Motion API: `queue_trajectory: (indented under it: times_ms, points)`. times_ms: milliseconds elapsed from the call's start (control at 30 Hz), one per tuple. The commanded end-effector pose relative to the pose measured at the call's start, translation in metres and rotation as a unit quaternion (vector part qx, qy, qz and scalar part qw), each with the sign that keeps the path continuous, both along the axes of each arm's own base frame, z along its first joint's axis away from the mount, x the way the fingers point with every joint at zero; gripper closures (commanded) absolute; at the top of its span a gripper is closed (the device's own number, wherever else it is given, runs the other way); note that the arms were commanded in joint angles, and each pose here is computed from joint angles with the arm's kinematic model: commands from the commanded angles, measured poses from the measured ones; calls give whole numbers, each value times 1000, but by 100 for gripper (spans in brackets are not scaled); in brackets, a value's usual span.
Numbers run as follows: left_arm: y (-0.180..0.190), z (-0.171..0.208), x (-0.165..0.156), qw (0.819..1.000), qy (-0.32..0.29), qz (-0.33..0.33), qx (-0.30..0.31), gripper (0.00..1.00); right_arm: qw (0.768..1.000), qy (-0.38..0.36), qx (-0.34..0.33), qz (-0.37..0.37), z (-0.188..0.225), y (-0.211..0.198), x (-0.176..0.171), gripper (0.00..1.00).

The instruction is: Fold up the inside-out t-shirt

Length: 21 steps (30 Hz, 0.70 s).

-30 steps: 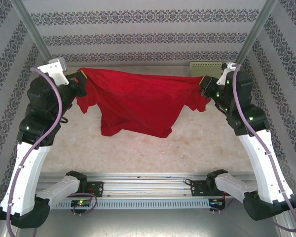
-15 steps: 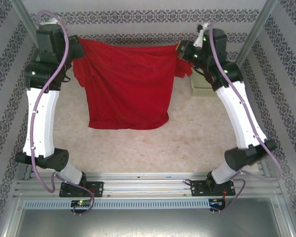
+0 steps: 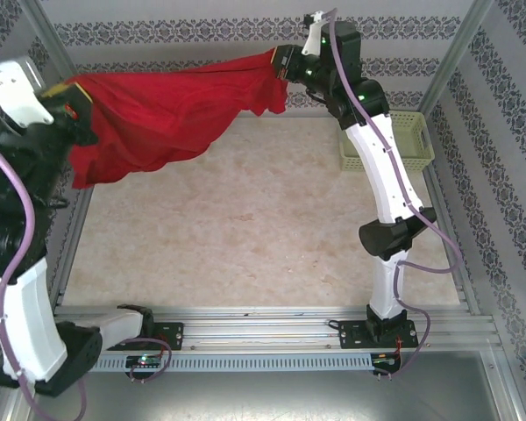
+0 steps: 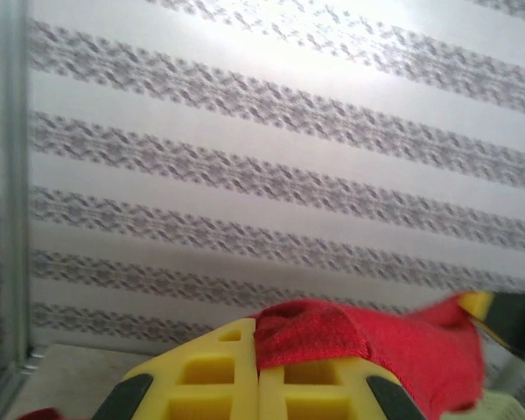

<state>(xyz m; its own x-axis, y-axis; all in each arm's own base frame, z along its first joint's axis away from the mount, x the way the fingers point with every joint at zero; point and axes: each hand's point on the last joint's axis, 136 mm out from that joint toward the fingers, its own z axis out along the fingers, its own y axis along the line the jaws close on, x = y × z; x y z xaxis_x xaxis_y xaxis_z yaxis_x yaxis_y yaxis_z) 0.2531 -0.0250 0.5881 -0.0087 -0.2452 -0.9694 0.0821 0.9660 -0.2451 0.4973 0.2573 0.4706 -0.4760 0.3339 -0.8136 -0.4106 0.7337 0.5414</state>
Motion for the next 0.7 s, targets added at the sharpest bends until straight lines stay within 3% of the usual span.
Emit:
queue_trajectory:
  times_ms: [0,100,300,467,533,667]
  points:
    - [-56,-80,44,990,93,-109,-6,100,996,59,-49,36,-66,18,11,100]
    - [-102,-157,50,974,160,-163,4,100,990,108,-85,40,-129,21,20,100]
    - [-207,-315,26,916,290,-275,-15,100,970,197,-139,19,-240,-4,33,100]
    - [-285,-383,-7,882,341,-326,7,100,957,247,-152,-10,-279,-38,42,99]
    - [-310,-396,-12,871,350,-344,8,98,955,255,-152,-13,-284,-46,43,91]
    - [-340,-405,-19,858,359,-365,25,76,951,260,-167,-26,-278,-63,36,54]
